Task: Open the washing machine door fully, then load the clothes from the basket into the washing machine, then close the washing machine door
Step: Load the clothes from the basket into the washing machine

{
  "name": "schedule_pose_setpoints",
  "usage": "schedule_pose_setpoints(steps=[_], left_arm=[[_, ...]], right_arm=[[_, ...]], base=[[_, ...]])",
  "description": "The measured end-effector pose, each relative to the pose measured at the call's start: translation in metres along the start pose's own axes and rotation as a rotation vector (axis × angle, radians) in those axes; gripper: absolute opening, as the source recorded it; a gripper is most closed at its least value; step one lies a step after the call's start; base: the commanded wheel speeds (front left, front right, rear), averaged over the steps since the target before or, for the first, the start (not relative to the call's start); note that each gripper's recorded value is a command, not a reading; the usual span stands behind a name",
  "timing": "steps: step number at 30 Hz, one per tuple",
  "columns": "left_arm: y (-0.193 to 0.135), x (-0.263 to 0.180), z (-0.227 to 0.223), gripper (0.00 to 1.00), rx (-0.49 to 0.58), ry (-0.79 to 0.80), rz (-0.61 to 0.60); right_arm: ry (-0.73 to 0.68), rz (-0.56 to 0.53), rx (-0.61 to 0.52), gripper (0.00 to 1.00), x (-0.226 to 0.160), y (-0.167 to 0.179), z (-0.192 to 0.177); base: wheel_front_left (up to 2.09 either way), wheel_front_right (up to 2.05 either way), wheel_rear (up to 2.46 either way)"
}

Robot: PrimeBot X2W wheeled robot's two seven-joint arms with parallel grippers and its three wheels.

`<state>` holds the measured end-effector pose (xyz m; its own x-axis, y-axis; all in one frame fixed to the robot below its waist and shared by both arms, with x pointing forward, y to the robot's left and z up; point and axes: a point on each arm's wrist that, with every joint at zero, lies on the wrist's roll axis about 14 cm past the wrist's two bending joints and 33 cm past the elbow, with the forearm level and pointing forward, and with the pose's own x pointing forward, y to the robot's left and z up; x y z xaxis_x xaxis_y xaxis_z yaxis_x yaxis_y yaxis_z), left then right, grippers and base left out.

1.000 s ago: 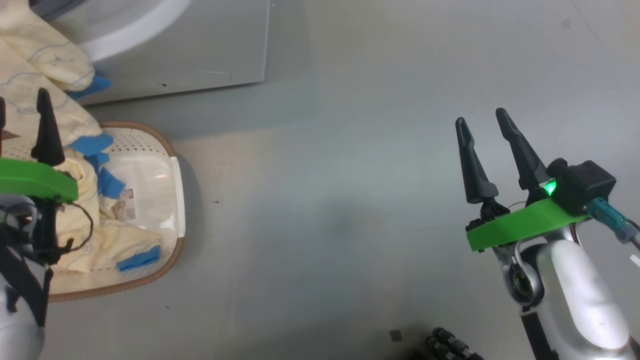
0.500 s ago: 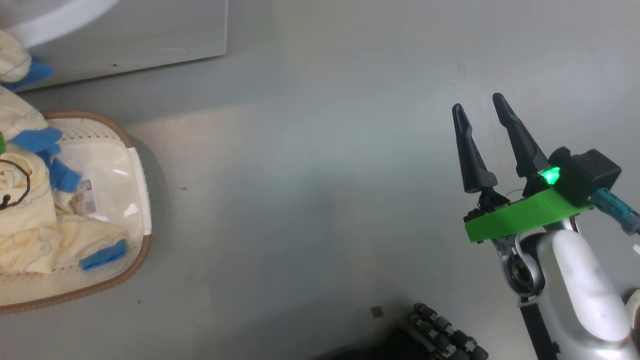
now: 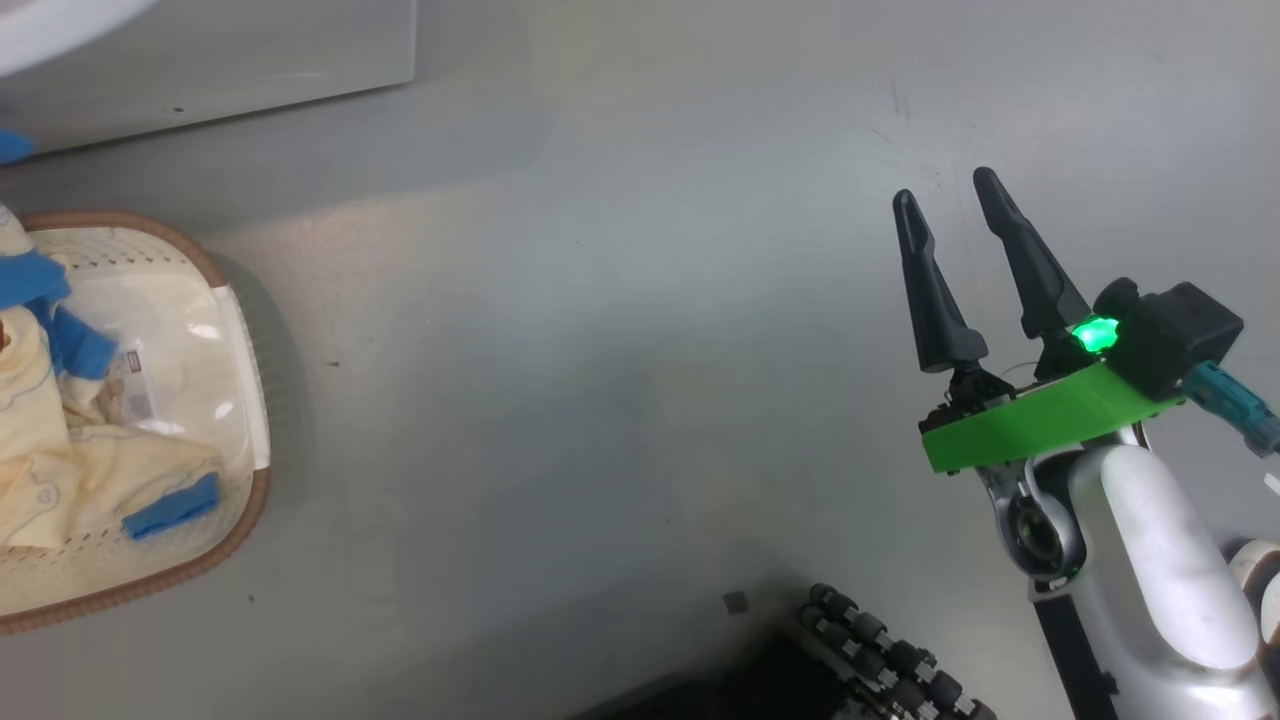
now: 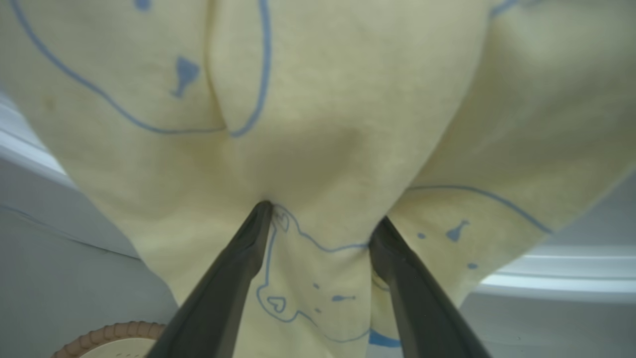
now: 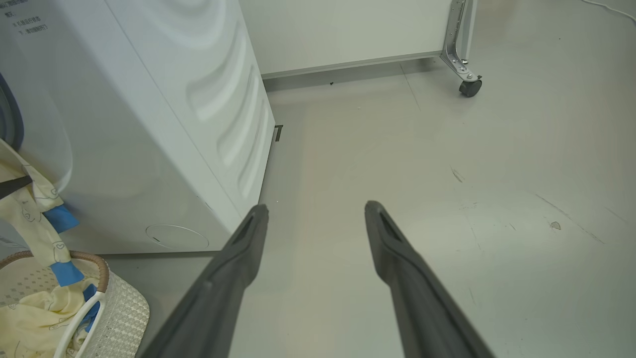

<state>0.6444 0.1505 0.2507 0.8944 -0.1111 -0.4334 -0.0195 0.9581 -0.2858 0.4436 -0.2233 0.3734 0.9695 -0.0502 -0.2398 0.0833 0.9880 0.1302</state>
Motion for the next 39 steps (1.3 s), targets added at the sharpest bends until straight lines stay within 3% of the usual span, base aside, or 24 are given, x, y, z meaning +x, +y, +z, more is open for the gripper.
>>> schedule_pose_setpoints(steps=[2,3,4,5,6,23,32,39], left_arm=[[0.0,0.001,-0.003,1.0,-0.001,0.006,-0.001],[0.0,0.002,-0.003,0.89,-0.002,0.008,0.0],[0.0,0.002,-0.003,0.29,-0.003,0.01,0.0],[0.0,0.002,-0.003,0.11,-0.004,0.009,-0.001],[-0.001,0.003,-0.002,0.0,-0.008,0.005,-0.001],[-0.012,-0.025,0.045,0.0,-0.002,-0.117,-0.055],[-0.024,-0.041,0.116,0.0,0.065,-0.306,-0.131],[-0.021,-0.03,0.143,0.0,0.115,-0.319,-0.156]], right_arm=[[-0.001,-0.001,-0.002,1.0,0.001,-0.001,0.0],[-0.002,-0.001,-0.003,1.0,0.002,-0.001,0.001],[-0.003,0.0,-0.003,1.0,0.002,-0.001,0.001],[-0.003,0.0,-0.004,1.0,0.002,-0.001,0.001],[-0.003,0.0,-0.003,1.0,0.002,-0.001,0.001],[-0.052,0.039,0.015,1.0,0.002,0.014,0.019],[-0.078,0.056,0.027,1.0,0.001,0.02,0.029],[-0.044,0.048,0.051,1.0,0.004,0.018,0.014]], base=[[0.0,0.0,0.0],[0.0,0.0,0.0],[0.0,0.0,0.0],[0.0,0.0,0.0],[0.0,0.0,0.0],[0.0,0.0,0.0],[0.0,0.0,0.0],[0.0,0.0,0.0]])
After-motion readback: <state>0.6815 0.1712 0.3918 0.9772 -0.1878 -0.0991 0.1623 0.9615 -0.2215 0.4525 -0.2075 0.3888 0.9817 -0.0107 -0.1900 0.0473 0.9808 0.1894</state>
